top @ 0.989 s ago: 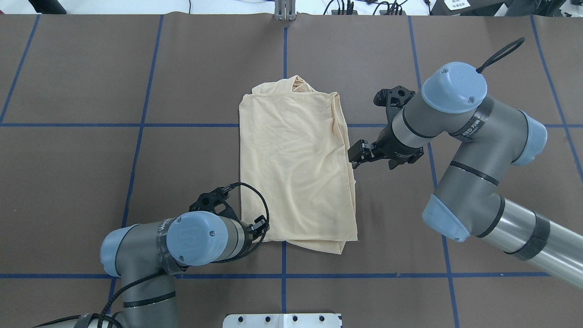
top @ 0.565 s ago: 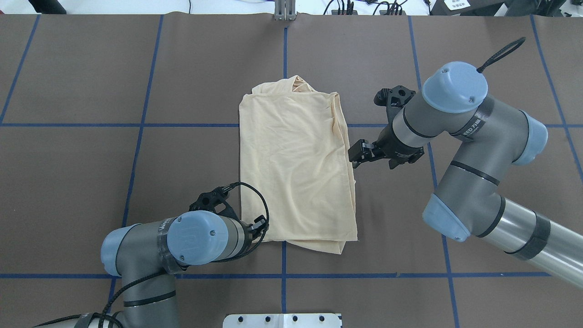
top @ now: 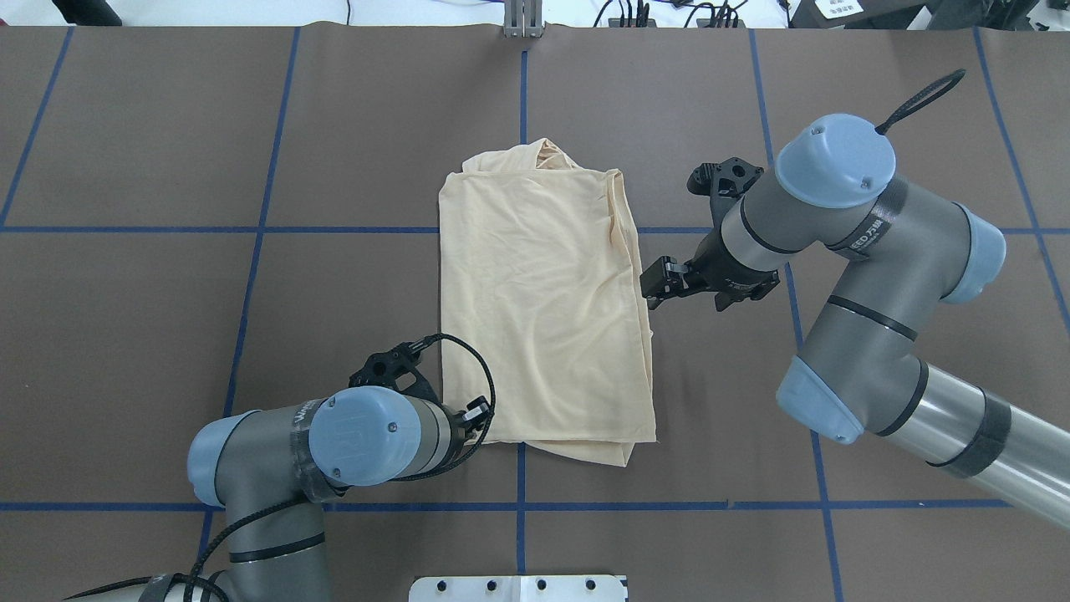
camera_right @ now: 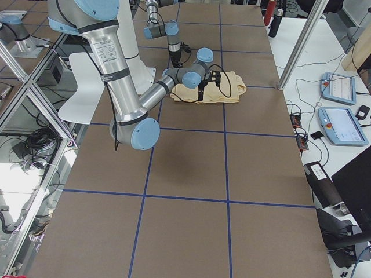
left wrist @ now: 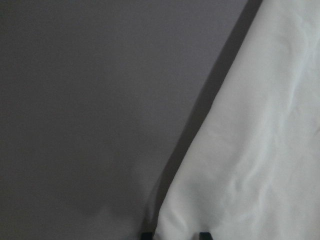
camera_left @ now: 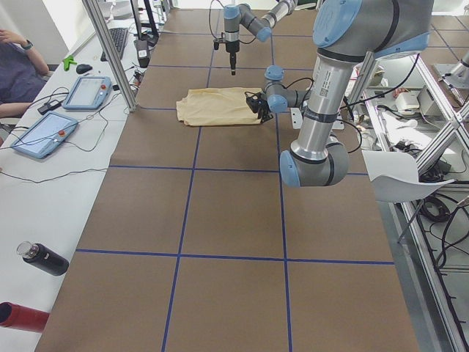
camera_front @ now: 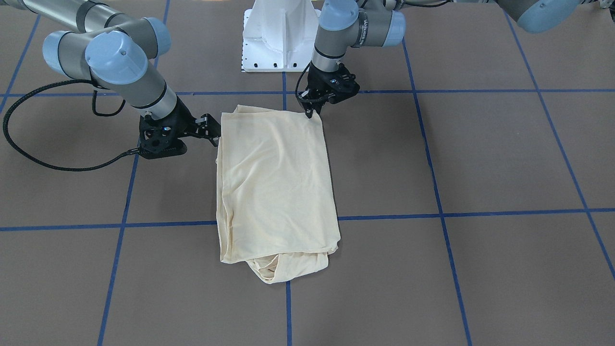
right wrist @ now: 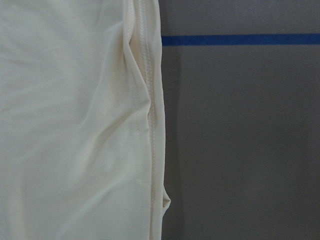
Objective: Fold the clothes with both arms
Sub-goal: 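Slide the right gripper along the shirt's side edge toward the robot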
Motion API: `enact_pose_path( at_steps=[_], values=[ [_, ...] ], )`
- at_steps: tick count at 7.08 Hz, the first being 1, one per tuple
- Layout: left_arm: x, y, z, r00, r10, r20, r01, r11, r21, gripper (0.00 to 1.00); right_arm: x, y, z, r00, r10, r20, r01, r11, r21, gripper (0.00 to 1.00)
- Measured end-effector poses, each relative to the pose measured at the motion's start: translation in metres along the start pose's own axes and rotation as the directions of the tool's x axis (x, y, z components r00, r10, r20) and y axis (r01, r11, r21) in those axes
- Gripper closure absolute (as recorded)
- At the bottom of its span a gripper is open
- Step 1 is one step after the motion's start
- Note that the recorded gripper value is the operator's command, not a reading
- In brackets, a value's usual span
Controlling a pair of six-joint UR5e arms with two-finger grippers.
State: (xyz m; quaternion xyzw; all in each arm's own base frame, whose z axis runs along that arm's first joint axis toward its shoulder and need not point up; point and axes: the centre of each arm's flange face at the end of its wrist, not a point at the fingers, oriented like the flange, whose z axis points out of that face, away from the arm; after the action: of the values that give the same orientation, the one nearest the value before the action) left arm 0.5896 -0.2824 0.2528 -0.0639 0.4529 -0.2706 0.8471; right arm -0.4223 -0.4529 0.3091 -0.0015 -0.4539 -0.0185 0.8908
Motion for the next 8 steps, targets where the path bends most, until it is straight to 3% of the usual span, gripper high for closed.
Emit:
enact_pose_path(
  at_steps=[1, 5, 6, 8],
  values=[
    [0.001, 0.0, 0.0, 1.0, 0.002, -0.002, -0.002, 1.0, 0.004, 1.0, 0.001, 0.0, 0.0, 1.0, 0.001, -0.001, -0.001, 1.0, -0.001, 0.0],
    [0.008, -0.01, -0.007, 1.0, 0.001, -0.02, 0.0, 1.0, 0.025, 1.0, -0.002, 0.004, -0.005, 1.0, 0.014, 0.008, -0.014, 1.0, 0.003, 0.0],
    [0.009, -0.012, -0.01, 1.0, -0.001, -0.024, 0.002, 1.0, 0.026, 1.0, -0.009, 0.014, -0.007, 0.997, 0.075, 0.016, -0.075, 0.997, 0.008, 0.0],
    [0.01, -0.013, -0.012, 1.0, -0.003, -0.028, 0.004, 1.0, 0.025, 1.0, -0.04, 0.053, 0.003, 0.973, 0.231, 0.022, -0.231, 0.972, 0.032, 0.0]
  ],
)
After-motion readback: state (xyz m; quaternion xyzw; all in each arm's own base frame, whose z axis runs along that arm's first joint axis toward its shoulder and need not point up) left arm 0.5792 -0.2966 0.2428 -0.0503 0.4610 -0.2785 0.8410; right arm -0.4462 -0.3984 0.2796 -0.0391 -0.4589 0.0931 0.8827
